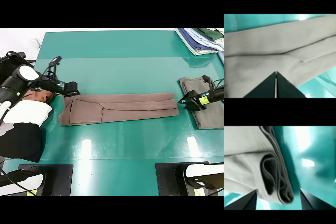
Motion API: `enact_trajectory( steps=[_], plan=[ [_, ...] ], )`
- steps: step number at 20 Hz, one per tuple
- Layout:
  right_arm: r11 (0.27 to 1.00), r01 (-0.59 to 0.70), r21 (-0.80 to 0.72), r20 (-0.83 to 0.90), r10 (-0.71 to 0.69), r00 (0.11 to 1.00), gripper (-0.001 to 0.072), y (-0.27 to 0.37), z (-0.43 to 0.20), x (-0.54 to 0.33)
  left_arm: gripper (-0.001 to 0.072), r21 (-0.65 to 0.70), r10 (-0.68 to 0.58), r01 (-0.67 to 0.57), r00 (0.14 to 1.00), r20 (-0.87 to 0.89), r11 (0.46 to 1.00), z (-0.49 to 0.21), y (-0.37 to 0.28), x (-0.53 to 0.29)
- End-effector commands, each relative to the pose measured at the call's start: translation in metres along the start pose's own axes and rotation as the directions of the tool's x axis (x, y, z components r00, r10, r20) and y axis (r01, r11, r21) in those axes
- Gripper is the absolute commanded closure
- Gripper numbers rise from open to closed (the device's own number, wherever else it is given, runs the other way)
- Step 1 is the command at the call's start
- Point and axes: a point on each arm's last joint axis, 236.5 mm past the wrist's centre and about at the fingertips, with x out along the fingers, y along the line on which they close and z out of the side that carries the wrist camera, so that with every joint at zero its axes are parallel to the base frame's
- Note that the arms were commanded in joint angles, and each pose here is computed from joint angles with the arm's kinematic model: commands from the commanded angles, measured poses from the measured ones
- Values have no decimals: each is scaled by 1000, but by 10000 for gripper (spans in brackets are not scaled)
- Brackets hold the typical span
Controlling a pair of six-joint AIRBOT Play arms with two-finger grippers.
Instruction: Fold the shirts.
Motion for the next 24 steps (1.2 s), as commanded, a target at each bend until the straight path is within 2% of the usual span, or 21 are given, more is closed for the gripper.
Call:
enact_trajectory(
  steps=[1,4,6,8,9,14,19,24],
  plan=[
    [983,-178,42,6,178,984,110,15,3,25,680,38,-44,44,999,-9,998,-8,-36,24],
    [983,-179,32,-18,179,984,123,23,6,48,680,64,-61,65,997,-50,996,-23,-58,51],
    [986,-168,1,-8,168,986,300,29,10,52,680,74,-70,75,995,-67,994,-27,-71,68],
    [982,-167,-90,0,168,986,669,44,13,41,680,94,-77,85,994,-81,992,-27,-82,85],
    [977,-167,-134,11,170,985,691,57,17,29,680,104,-81,90,992,-93,991,-28,-88,95],
    [909,-137,-394,85,184,979,692,168,11,-37,680,138,-97,116,986,-138,984,-28,-111,145],
    [787,-117,-605,142,252,957,692,289,-25,-71,680,145,-111,136,979,-169,980,-31,-124,178],
    [679,-150,-719,101,316,943,691,363,-65,-77,680,130,-110,137,975,-194,982,-35,-121,187]
  ],
)
